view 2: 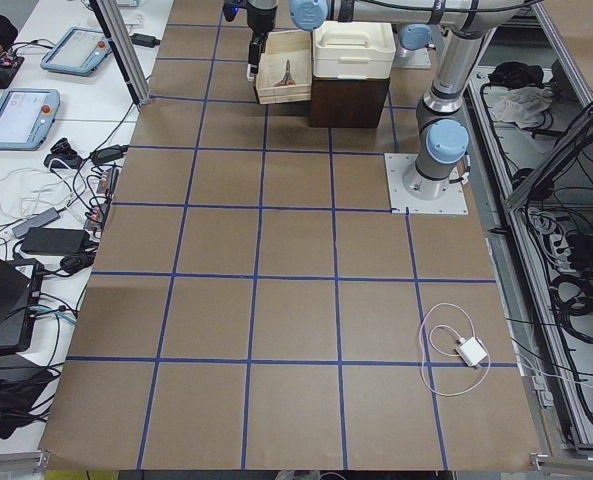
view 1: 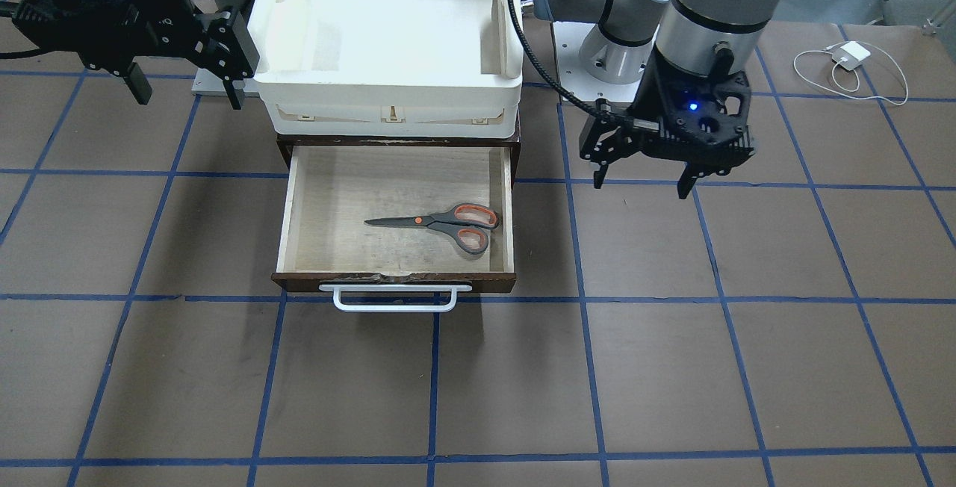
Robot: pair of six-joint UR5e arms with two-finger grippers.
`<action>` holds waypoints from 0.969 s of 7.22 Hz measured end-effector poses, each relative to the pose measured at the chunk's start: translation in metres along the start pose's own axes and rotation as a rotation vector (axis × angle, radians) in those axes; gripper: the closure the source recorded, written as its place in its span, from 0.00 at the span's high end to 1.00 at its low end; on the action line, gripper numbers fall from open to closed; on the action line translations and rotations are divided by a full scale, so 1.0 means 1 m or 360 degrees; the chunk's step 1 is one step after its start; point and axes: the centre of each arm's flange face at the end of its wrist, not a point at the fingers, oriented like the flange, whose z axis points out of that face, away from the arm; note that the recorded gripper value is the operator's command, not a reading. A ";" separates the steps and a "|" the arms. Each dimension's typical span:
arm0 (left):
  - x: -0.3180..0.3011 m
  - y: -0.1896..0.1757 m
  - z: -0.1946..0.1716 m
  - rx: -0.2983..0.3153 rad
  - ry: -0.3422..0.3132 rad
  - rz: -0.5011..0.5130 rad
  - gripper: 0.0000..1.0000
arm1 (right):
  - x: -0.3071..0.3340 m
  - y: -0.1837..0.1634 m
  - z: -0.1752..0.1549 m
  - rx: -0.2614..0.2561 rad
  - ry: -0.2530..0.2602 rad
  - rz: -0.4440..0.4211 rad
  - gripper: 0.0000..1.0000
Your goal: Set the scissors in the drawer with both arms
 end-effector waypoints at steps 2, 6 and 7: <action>-0.023 0.005 0.001 -0.0032 -0.0028 -0.0090 1.00 | -0.001 0.001 0.001 -0.0010 -0.0009 0.0003 1.00; -0.032 0.022 -0.006 -0.0075 0.0045 -0.0151 1.00 | -0.001 0.002 0.003 -0.0039 -0.0018 -0.0002 1.00; -0.032 0.025 -0.008 -0.0080 0.0048 -0.0152 1.00 | -0.001 0.002 0.003 -0.0039 -0.0021 -0.0001 1.00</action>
